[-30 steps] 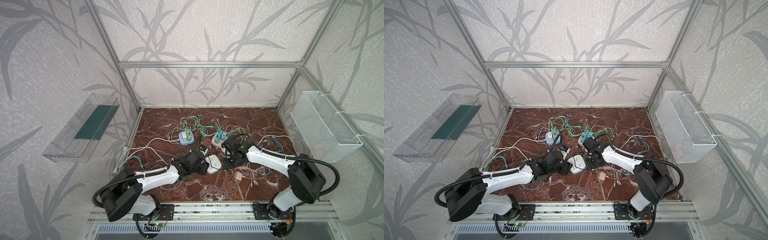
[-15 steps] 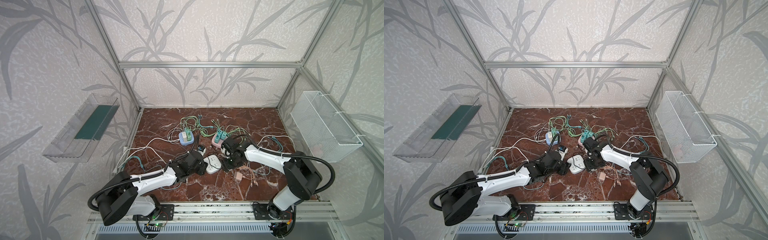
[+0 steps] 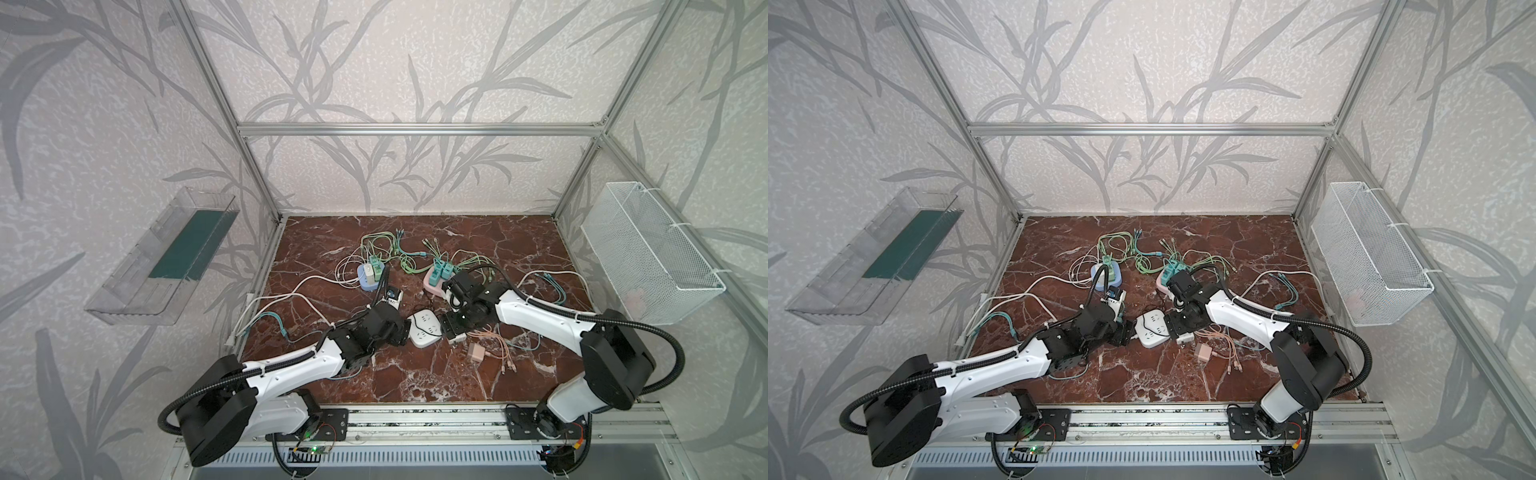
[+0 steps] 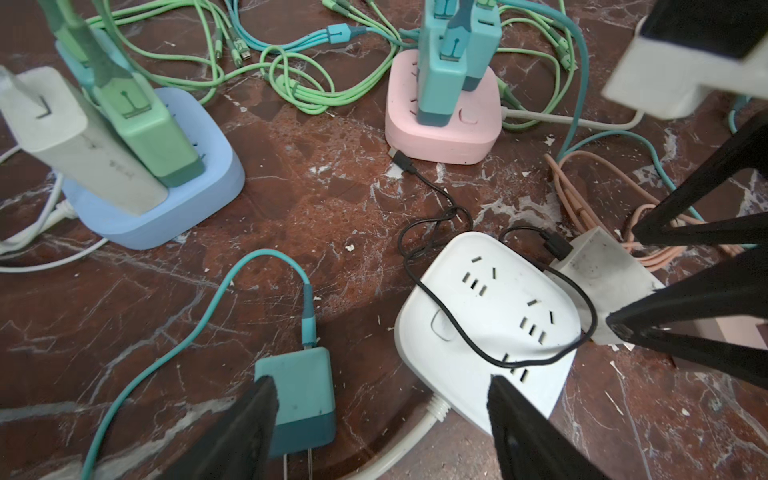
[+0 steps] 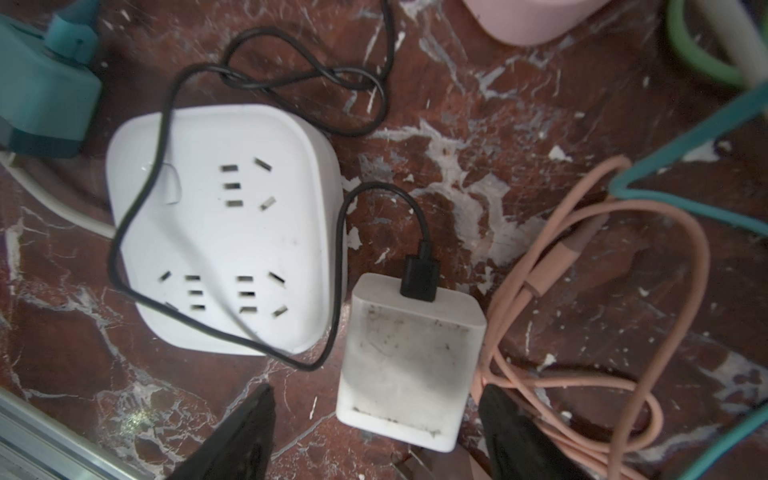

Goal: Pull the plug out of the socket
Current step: 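Move both grippers toward the blue and pink power strips farther away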

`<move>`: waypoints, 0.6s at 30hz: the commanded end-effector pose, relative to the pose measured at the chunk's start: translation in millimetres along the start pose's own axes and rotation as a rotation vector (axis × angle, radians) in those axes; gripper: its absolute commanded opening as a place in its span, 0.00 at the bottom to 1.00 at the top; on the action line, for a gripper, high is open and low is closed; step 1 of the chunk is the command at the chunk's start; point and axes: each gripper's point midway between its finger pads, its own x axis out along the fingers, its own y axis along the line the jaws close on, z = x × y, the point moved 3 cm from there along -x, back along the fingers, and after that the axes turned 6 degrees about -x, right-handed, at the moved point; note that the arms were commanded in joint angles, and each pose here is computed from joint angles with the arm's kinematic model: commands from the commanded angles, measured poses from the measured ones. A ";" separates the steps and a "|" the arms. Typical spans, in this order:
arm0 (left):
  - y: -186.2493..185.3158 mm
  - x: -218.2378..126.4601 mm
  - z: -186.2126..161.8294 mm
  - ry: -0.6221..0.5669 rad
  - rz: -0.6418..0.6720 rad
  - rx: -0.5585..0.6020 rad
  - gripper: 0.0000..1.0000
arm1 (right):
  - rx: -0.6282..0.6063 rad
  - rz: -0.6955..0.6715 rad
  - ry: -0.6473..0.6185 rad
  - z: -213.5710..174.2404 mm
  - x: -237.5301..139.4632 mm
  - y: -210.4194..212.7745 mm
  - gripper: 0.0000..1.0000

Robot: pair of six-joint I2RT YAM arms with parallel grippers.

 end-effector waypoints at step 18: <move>93.3 -9.4 91.7 -0.039 0.211 -0.237 0.86 | 0.026 0.183 -0.452 133.1 -43.1 40.9 0.62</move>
